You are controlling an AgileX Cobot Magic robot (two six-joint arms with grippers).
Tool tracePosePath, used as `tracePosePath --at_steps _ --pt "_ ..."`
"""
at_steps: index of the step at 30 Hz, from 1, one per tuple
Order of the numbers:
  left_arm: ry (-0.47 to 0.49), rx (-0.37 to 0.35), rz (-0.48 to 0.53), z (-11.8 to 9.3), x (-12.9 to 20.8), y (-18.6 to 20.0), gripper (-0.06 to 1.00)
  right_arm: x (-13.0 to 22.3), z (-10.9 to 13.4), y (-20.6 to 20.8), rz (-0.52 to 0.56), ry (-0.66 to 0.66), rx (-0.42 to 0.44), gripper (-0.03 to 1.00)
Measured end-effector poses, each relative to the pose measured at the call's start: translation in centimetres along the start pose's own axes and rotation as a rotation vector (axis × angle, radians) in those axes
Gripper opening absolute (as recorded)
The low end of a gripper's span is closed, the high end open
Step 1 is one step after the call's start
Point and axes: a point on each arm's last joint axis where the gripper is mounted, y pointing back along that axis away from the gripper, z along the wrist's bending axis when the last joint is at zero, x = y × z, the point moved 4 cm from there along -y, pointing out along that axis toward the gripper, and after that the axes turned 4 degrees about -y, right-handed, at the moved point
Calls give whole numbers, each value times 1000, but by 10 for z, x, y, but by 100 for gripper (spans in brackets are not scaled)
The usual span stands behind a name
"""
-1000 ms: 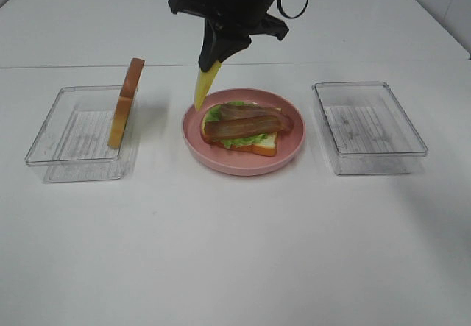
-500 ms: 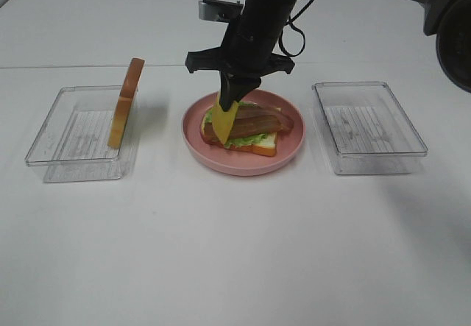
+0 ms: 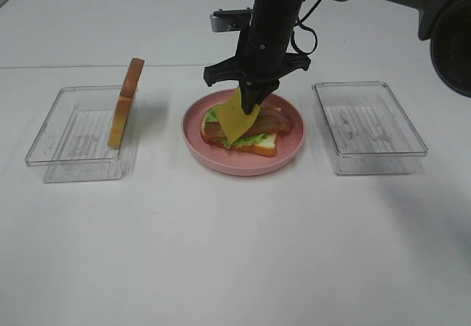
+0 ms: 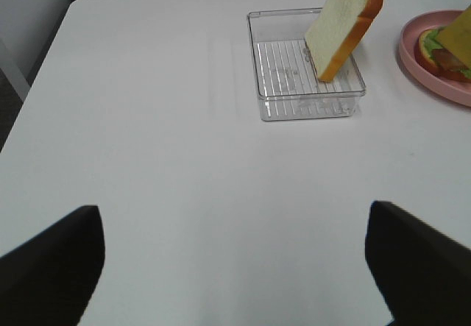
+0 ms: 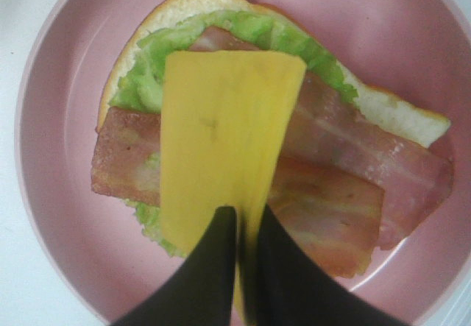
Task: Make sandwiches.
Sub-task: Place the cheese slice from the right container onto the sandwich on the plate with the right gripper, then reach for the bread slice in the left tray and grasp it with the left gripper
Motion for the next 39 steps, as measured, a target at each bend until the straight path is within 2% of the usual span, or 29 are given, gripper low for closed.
tracePosePath --at_steps 1,2,3,4,5,6,7,8,9,12,15,17,20,22,23,24,27,29,31,35,39 --pt "0 0 0 0 0 0 88 0 0 0 0 0 0 22" --pt "0 0 0 0 0 0 88 0 0 0 0 0 0 22" --pt "0 0 0 0 0 0 88 0 0 0 2 0 0 42" --pt "0 0 0 0 0 0 88 1 0 0 4 0 0 54" --pt "0 0 0 0 0 0 88 1 0 0 4 0 0 54" --pt "0 0 0 0 0 0 88 1 0 0 7 0 1 75" --pt "0 0 0 0 0 0 88 1 0 0 7 0 1 75" --pt "0 0 0 0 0 0 88 1 -1 1 10 2 5 87" --pt "0 0 0 0 0 0 88 2 -1 2 14 3 8 91" --pt "0 0 0 0 0 0 88 1 -5 17 10 20 47 96" --pt "0 0 0 0 0 0 88 -1 -6 25 -8 25 56 97" --pt "0 0 0 0 0 0 88 -8 -11 69 -102 46 108 98" --pt "0 0 0 0 0 0 88 -9 -11 81 -125 48 117 98" --pt "0 0 0 0 0 0 88 -10 -12 128 -219 46 137 98" --pt "0 0 0 0 0 0 88 -10 -12 128 -219 46 137 98" --pt "0 0 0 0 0 0 88 -9 -13 152 -266 40 143 98" --pt "0 0 0 0 0 0 88 -8 -12 163 -288 33 141 98" --pt "0 0 0 0 0 0 88 5 -16 194 -328 26 163 98" --pt "0 0 0 0 0 0 88 16 -19 208 -335 23 184 98" --pt "0 0 0 0 0 0 88 37 -25 217 -313 10 201 98" --pt "0 0 0 0 0 0 88 79 -35 223 -252 -30 208 98"
